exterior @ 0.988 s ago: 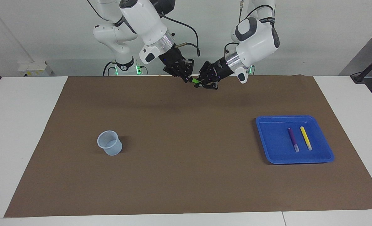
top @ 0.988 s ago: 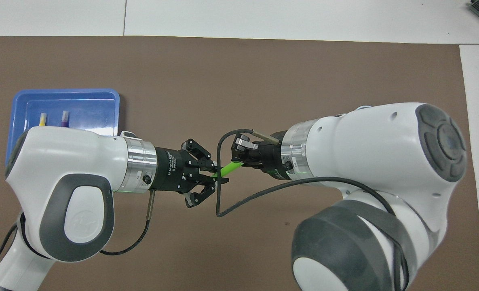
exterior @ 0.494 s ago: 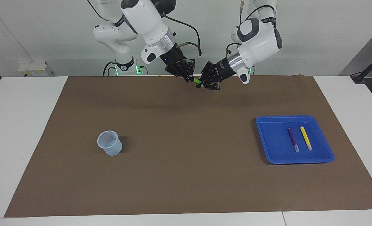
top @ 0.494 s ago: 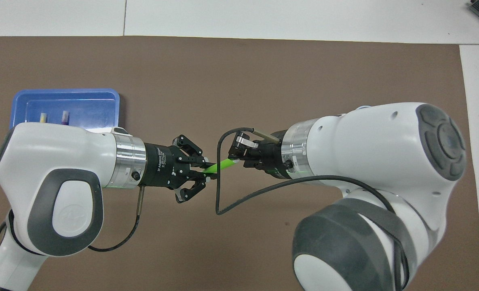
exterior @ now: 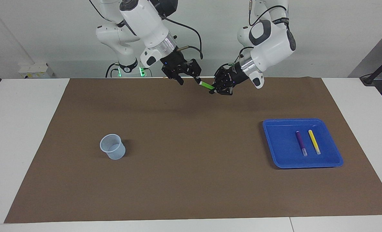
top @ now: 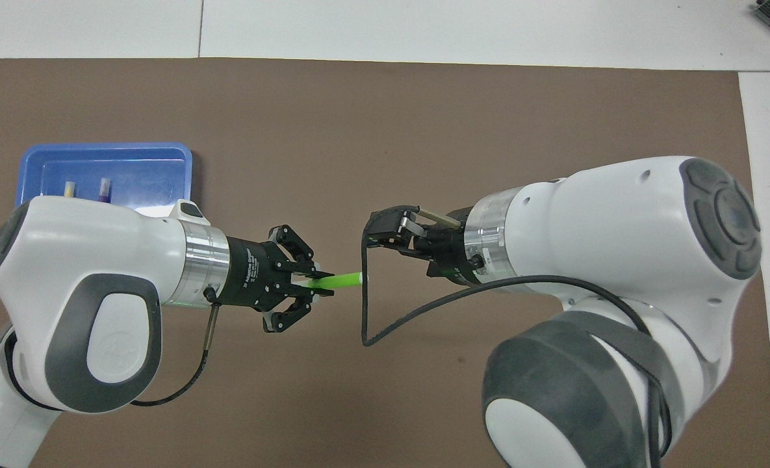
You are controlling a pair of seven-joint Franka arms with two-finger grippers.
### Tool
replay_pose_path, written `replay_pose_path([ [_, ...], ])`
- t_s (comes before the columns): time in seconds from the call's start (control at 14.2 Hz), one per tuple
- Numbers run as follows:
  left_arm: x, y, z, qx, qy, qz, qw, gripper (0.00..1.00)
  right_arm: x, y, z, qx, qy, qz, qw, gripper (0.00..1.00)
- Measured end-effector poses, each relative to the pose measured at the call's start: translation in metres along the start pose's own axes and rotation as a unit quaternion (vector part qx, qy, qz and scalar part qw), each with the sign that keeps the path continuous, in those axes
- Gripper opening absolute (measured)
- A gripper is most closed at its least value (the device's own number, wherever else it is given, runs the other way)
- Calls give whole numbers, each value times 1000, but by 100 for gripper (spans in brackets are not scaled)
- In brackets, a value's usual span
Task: Right arm passes pens to left for tray arrangement
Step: 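Open the right gripper and pull the green pen away with the left gripper, then lower the green pen into the tray while the right gripper returns to the cup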
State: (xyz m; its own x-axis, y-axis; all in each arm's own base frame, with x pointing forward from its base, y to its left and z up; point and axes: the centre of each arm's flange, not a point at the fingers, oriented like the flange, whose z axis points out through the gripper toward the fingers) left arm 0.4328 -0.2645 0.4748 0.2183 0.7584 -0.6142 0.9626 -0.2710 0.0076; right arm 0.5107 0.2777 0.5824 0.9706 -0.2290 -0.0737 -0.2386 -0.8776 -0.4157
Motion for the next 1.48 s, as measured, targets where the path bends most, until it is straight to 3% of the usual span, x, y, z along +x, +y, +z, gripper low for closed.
replay_pose_path([
  [0.21, 1, -20, 9, 8, 15, 82, 996, 19, 21, 38, -13, -54, -2, -71, 996, 100],
  [0.42, 18, -23, 2, 30, 75, 231, 970, 19, 33, 66, -22, -112, 0, -134, 985, 100],
  [0.56, 40, -20, -9, 58, 125, 324, 936, 19, 37, 73, -24, -138, 5, -161, 977, 100],
  [0.85, 87, -5, -43, 138, 208, 480, 841, 19, 62, 111, -42, -157, 7, -218, 963, 100],
  [1.13, 118, 42, -45, 215, 237, 574, 754, 19, 81, 147, -60, -183, 12, -237, 954, 100],
  [1.27, 149, 66, -53, 233, 234, 602, 727, 19, 83, 151, -62, -185, 13, -235, 954, 100],
  [1.48, 195, 87, -65, 228, 224, 622, 715, 19, 82, 149, -61, -186, 12, -236, 954, 100],
])
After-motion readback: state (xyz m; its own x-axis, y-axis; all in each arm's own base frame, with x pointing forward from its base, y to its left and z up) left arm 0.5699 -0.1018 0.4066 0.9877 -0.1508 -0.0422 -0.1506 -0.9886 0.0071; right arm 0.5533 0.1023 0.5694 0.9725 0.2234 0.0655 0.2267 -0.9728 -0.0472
